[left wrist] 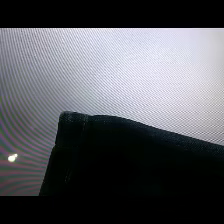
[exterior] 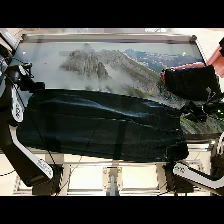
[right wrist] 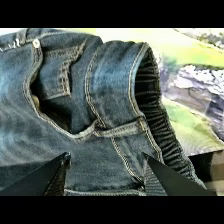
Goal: Fold the clothes and pants, and hang the long-sleeved shirts on hangers.
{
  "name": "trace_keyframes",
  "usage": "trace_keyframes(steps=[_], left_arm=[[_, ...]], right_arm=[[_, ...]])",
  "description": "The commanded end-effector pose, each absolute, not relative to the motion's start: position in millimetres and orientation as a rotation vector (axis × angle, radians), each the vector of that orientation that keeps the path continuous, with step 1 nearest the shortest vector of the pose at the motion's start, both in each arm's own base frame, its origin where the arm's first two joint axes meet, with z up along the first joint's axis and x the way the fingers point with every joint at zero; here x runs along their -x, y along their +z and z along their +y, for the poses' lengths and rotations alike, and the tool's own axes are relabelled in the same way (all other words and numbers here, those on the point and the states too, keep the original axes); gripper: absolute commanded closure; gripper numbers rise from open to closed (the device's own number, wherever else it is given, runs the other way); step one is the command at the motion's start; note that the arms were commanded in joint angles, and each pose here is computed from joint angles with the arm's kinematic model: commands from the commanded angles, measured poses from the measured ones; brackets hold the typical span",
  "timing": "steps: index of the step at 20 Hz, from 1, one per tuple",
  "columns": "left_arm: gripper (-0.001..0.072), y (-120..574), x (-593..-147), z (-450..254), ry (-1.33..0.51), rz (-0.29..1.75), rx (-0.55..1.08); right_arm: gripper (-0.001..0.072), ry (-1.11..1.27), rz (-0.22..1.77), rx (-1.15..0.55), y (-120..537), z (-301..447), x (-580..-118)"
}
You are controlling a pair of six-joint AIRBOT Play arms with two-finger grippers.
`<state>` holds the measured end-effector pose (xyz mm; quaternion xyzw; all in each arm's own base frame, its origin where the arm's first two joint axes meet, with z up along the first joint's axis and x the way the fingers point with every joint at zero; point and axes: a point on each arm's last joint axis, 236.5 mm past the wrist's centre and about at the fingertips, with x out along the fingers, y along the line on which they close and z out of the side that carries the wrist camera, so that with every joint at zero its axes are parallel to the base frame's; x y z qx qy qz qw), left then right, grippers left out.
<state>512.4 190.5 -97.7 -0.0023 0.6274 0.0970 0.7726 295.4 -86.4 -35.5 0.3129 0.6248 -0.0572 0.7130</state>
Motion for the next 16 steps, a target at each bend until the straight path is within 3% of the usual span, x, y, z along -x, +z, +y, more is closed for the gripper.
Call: trace_keyframes(steps=[1, 5, 9, 11, 12, 13, 14, 16], left_arm=[[0.0685, -90, -512, 191, 0.214, 1.351, 0.009], [0.0685, -90, -510, 190, 0.228, 1.359, 0.029], [0.0685, -91, -505, 189, 0.235, 1.379, 0.045], [0.0685, -91, -502, 188, 0.235, 1.390, 0.049], [0.0685, -91, -502, 188, 0.235, 1.392, 0.049], [0.0685, -91, -502, 188, 0.235, 1.393, 0.049], [0.0685, -91, -501, 188, 0.235, 1.393, 0.050], [0.0685, -90, -502, 188, 0.244, 1.390, 0.060]], right_arm=[[0.0192, -0.150, 1.437, -0.610, -42, -98, -282], [0.0192, -0.186, 1.386, -0.553, -57, -112, -301], [0.0203, -0.115, 1.372, -0.458, -92, -81, -342], [0.0278, -0.080, 1.341, -0.417, -106, -60, -364], [0.0366, -0.068, 1.320, -0.405, -109, -53, -373], [0.0575, -0.057, 1.298, -0.395, -110, -46, -381], [0.0679, -0.054, 1.271, -0.381, -107, -45, -390], [0.0683, -0.084, 1.181, -0.372, -83, -58, -419]])
